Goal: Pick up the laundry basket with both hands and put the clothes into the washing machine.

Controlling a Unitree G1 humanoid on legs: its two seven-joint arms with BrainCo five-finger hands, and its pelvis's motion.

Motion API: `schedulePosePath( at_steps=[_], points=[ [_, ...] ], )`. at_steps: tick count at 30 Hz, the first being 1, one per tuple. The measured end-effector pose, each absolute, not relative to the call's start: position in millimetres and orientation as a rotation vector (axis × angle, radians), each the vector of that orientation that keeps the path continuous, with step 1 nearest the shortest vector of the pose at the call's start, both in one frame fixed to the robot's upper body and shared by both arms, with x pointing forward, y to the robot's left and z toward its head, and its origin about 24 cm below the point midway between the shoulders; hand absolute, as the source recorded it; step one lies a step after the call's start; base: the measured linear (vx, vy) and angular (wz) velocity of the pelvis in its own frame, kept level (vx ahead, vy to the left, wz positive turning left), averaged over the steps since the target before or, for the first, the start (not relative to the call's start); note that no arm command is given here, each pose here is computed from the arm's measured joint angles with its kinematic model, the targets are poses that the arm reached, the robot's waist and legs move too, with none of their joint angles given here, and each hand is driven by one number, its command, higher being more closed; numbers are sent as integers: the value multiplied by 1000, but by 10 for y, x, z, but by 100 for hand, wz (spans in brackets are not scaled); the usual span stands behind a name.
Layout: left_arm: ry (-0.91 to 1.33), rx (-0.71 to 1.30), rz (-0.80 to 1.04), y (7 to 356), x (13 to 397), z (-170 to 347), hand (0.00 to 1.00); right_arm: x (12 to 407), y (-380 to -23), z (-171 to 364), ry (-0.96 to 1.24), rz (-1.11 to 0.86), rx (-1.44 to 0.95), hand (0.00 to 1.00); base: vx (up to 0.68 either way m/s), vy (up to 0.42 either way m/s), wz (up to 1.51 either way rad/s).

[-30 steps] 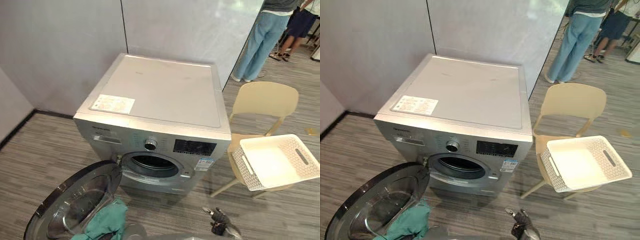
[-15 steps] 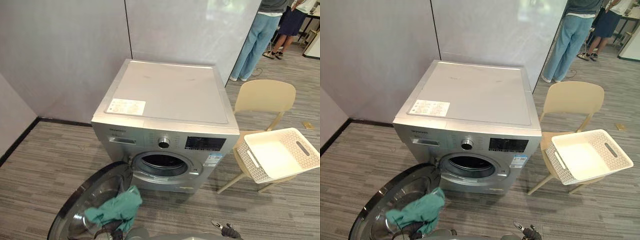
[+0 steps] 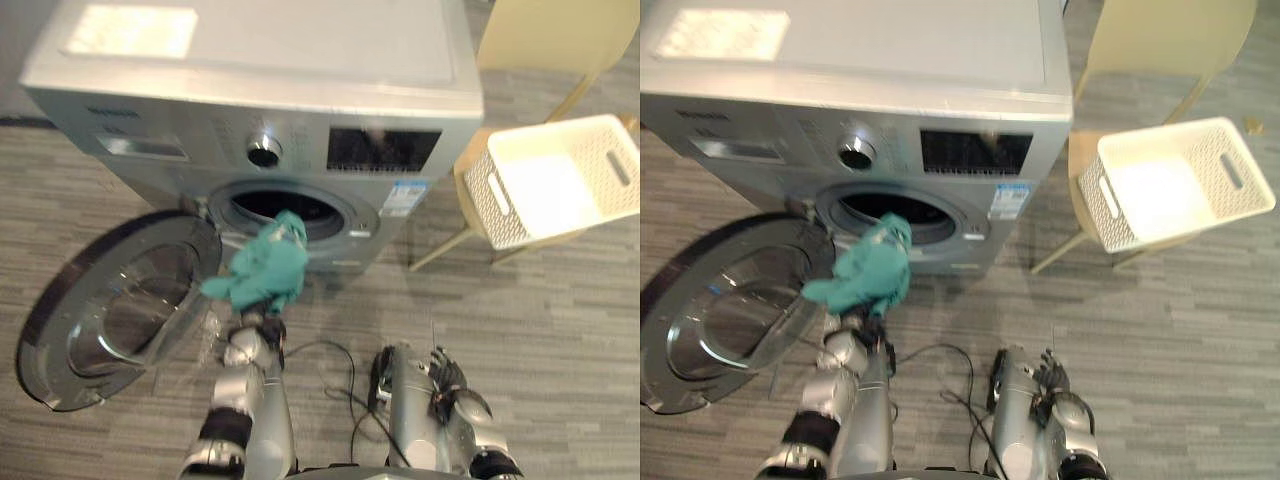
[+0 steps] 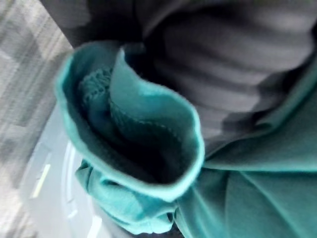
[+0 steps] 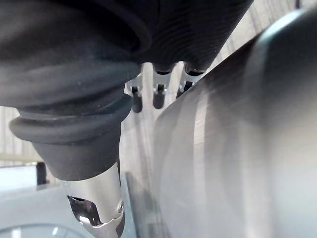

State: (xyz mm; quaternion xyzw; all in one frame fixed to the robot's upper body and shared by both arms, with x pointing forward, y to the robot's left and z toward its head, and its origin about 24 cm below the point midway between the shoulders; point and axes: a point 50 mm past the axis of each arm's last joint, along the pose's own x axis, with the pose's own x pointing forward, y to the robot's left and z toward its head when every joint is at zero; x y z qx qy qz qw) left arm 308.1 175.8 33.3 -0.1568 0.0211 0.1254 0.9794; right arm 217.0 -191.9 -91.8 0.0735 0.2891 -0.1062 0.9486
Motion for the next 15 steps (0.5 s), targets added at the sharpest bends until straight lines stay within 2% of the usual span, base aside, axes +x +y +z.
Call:
schedulePosePath(
  at_steps=[2, 8, 11, 15],
  points=[
    [-81, -314, 312, 1956, 3299, 726, 100, 2259, -1909, -820, 532, -207, 152, 0, -45, -32, -17],
    [-325, -283, 419, 2496, 3610, 1646, 100, 2414, -1982, -615, 416, -239, 189, 0, -10, -44, -8],
    [-386, -262, 424, 2611, 3719, 2017, 100, 2478, -1994, -517, 353, -251, 237, 0, 3, -14, -14],
    [-490, -233, 368, 2569, 3866, 2697, 100, 2514, -2129, -386, 260, -314, 315, 0, 8, -3, -13]
  ],
)
